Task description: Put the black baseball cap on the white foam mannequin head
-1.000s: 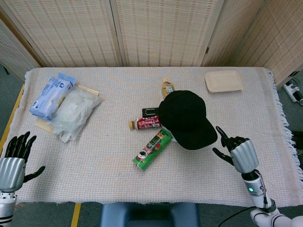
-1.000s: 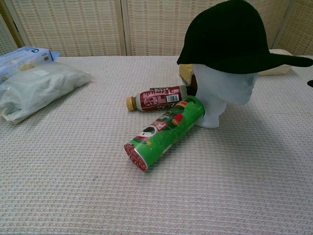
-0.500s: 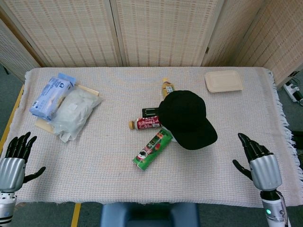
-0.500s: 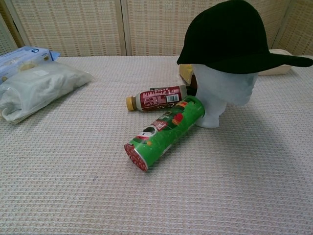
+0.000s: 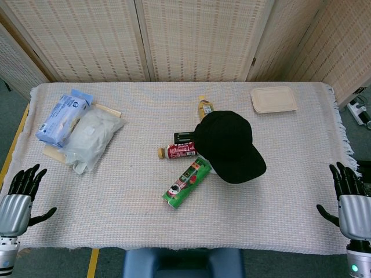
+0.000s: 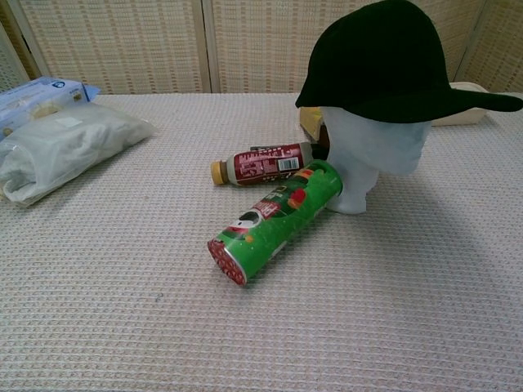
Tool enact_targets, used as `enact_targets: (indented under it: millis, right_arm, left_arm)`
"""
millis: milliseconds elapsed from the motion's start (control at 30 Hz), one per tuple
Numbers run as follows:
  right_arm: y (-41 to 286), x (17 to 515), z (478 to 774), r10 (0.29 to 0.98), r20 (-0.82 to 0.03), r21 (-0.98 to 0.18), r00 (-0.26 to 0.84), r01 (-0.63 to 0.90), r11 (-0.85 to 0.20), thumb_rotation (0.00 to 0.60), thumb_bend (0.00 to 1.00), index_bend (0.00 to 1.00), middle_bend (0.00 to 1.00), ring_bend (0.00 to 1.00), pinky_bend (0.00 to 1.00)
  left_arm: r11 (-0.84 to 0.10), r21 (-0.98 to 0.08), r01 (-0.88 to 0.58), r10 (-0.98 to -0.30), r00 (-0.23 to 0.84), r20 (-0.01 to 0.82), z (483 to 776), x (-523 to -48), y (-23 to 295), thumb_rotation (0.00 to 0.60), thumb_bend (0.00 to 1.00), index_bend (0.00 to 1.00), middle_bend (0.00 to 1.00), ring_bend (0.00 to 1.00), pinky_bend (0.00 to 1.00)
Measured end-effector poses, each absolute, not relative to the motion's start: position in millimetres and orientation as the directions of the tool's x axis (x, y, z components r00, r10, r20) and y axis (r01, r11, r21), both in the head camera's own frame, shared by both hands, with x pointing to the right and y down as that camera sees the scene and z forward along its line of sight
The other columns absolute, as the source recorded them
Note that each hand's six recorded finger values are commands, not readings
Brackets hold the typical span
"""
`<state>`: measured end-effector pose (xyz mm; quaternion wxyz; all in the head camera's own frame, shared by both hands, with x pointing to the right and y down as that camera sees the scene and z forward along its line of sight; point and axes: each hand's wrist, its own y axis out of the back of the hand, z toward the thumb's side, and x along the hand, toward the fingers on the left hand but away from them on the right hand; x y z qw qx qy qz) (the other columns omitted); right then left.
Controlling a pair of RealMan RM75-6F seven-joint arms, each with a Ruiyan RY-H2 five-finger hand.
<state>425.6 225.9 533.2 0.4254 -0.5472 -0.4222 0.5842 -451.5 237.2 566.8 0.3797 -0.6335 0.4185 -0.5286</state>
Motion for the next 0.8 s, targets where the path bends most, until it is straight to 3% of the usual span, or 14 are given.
enact_targets:
  millis: [300, 800]
  right_arm:
    - [231.6, 420.9, 534.6, 0.951, -0.310, -0.950, 0.011, -0.032, -0.310, 0.600, 0.02, 0.00, 0.00, 0.05, 0.19]
    - [235.2, 419.2, 527.6, 0.950, -0.311, -0.950, 0.029, -0.004, -0.311, 0.600, 0.02, 0.00, 0.00, 0.05, 0.19]
  left_arm:
    - [-0.390, -0.913, -0.117, -0.919, 0.115, 0.378, 564.8, -445.1, 243.0, 0.600, 0.17, 0.04, 0.01, 0.00, 0.04]
    - [-0.376, -0.921, -0.104, -0.923, 0.124, 0.363, 558.9, -444.7, 246.8, 0.600, 0.17, 0.04, 0.00, 0.00, 0.04]
